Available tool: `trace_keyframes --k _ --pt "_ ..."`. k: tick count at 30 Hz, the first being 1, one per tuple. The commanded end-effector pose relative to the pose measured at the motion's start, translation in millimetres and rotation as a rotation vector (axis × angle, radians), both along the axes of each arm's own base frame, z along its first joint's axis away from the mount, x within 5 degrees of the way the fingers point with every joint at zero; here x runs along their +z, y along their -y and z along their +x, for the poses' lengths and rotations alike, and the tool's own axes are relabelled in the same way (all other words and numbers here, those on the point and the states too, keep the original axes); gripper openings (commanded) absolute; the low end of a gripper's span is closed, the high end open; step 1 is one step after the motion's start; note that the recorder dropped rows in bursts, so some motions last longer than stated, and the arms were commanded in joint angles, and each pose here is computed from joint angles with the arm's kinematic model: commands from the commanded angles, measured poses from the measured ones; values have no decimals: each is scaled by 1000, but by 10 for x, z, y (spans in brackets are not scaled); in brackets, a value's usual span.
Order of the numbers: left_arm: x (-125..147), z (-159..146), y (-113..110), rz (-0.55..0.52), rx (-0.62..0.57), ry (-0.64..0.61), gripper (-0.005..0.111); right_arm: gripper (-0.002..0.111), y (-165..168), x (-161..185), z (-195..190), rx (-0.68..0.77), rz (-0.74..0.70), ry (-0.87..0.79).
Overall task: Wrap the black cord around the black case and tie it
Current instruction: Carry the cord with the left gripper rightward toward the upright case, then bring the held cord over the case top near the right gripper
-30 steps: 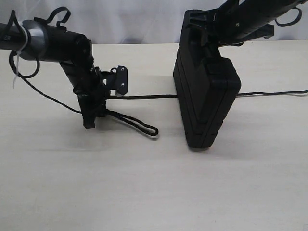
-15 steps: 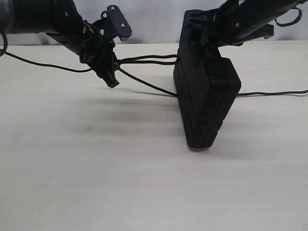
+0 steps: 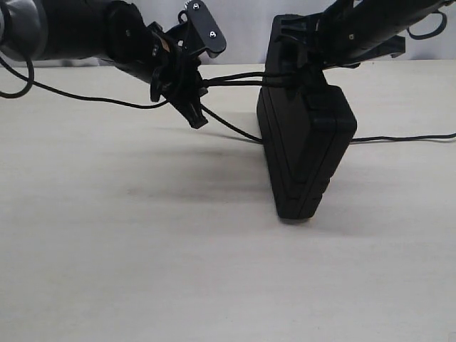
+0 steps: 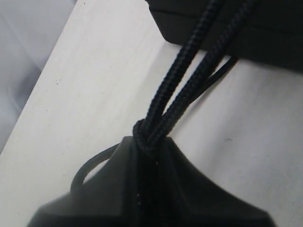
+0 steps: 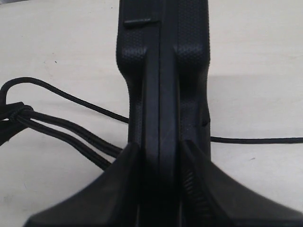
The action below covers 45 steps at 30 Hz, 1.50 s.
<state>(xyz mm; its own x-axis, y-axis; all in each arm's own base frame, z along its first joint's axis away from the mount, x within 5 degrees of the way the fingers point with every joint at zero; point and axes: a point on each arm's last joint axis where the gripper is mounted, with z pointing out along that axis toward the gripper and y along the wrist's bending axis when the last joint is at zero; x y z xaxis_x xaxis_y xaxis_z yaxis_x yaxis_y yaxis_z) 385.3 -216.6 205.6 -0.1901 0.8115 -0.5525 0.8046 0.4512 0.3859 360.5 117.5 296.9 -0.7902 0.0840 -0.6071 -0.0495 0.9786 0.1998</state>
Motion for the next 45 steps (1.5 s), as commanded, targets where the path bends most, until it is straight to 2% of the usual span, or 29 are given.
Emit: trace_keyframes --k 1,17,31,37,45 --pt "38 -47 89 -10 -18 18 0 4 -9 66 25 -5 24 45" --pt "160 -189 359 -51 -80 92 0 4 -9 66 25 -5 24 45" --pt "227 -374 696 -102 -155 174 0 4 -9 66 25 -5 24 45" --pt "230 -419 752 -101 -174 179 0 4 -9 66 25 -5 24 45" --pt "274 -461 715 -85 -174 138 0 4 -9 66 25 -5 24 45"
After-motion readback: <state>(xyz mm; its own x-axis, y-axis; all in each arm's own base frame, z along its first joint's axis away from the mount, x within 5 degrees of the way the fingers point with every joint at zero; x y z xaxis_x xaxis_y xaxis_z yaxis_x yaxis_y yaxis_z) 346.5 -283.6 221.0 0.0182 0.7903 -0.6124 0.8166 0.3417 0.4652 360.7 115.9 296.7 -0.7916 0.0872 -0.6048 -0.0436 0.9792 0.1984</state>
